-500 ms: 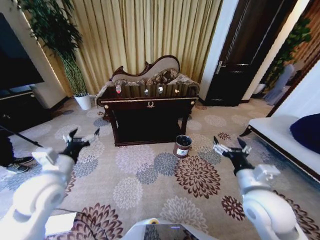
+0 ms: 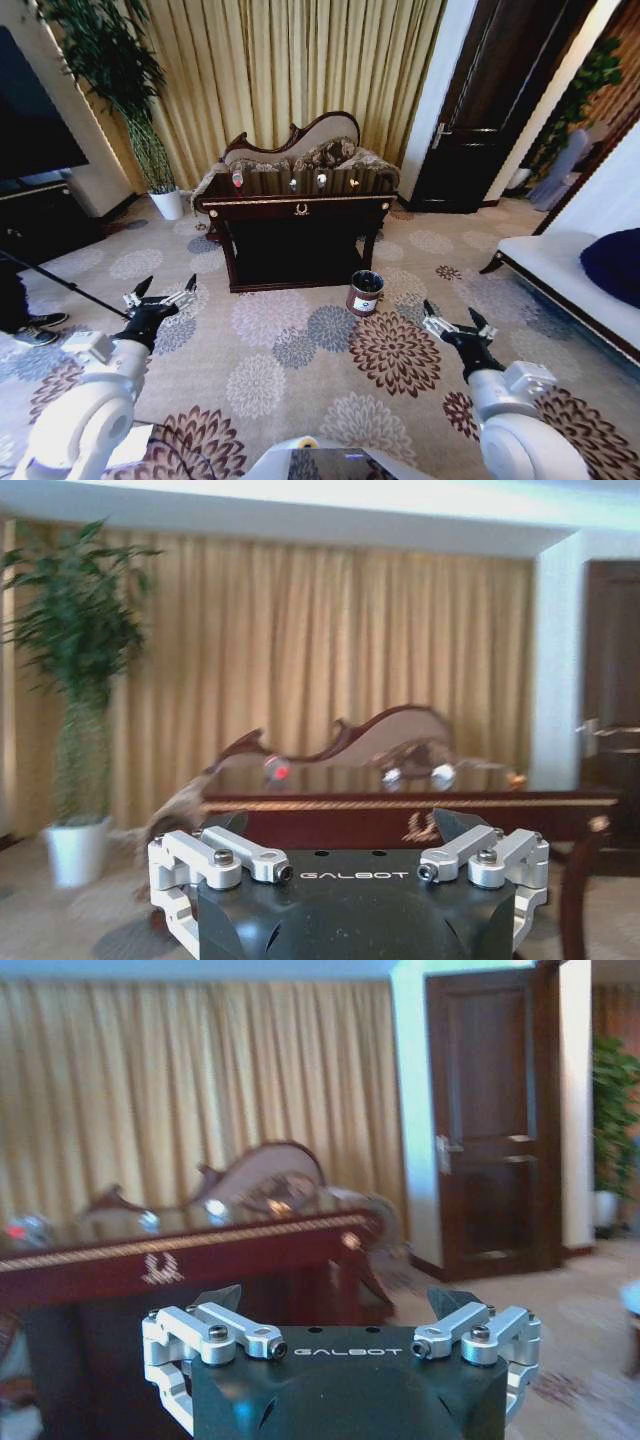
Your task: Move to the front of the table and place the trash on the table into the trash bin.
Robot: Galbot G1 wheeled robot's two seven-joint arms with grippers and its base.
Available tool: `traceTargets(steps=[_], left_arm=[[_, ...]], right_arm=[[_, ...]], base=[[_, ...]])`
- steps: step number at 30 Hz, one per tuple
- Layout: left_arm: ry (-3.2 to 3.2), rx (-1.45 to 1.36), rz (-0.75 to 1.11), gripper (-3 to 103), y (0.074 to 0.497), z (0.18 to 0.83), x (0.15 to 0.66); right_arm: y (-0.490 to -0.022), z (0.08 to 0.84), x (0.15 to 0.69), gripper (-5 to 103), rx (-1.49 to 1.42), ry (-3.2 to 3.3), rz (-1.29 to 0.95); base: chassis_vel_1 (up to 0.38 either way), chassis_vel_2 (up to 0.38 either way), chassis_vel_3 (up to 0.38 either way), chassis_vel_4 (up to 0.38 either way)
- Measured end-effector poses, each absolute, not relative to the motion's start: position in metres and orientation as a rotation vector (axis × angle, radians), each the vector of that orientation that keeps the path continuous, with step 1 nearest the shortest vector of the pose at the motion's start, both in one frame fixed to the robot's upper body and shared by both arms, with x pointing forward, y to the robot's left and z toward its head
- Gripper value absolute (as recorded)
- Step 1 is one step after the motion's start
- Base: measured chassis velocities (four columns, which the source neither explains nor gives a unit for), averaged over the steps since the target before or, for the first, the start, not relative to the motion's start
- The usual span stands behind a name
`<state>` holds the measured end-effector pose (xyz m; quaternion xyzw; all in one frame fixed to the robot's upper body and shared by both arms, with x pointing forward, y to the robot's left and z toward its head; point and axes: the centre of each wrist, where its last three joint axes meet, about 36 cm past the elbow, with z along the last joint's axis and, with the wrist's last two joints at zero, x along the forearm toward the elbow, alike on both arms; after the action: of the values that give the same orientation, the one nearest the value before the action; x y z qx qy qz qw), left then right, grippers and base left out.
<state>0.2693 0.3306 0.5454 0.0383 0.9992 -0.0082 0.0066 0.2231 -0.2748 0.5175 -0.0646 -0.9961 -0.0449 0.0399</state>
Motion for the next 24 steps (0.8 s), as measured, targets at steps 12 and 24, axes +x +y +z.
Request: traceTargets(steps=[12, 24], left_arm=[[3.114, 0.188, -0.034, 100, 0.339, 0.547, 0.274], [3.131, 0.165, -0.029, 100, 0.337, 0.542, 0.271]], right_arm=[[-0.282, 0.518, 0.231, 100, 0.061, -3.149, -0.083], [-0.285, 0.514, 0.234, 100, 0.132, -3.133, -0.061]], base=[[0.000, 0.000, 0.000, 0.000], [-0.004, 0.002, 0.001, -0.002]])
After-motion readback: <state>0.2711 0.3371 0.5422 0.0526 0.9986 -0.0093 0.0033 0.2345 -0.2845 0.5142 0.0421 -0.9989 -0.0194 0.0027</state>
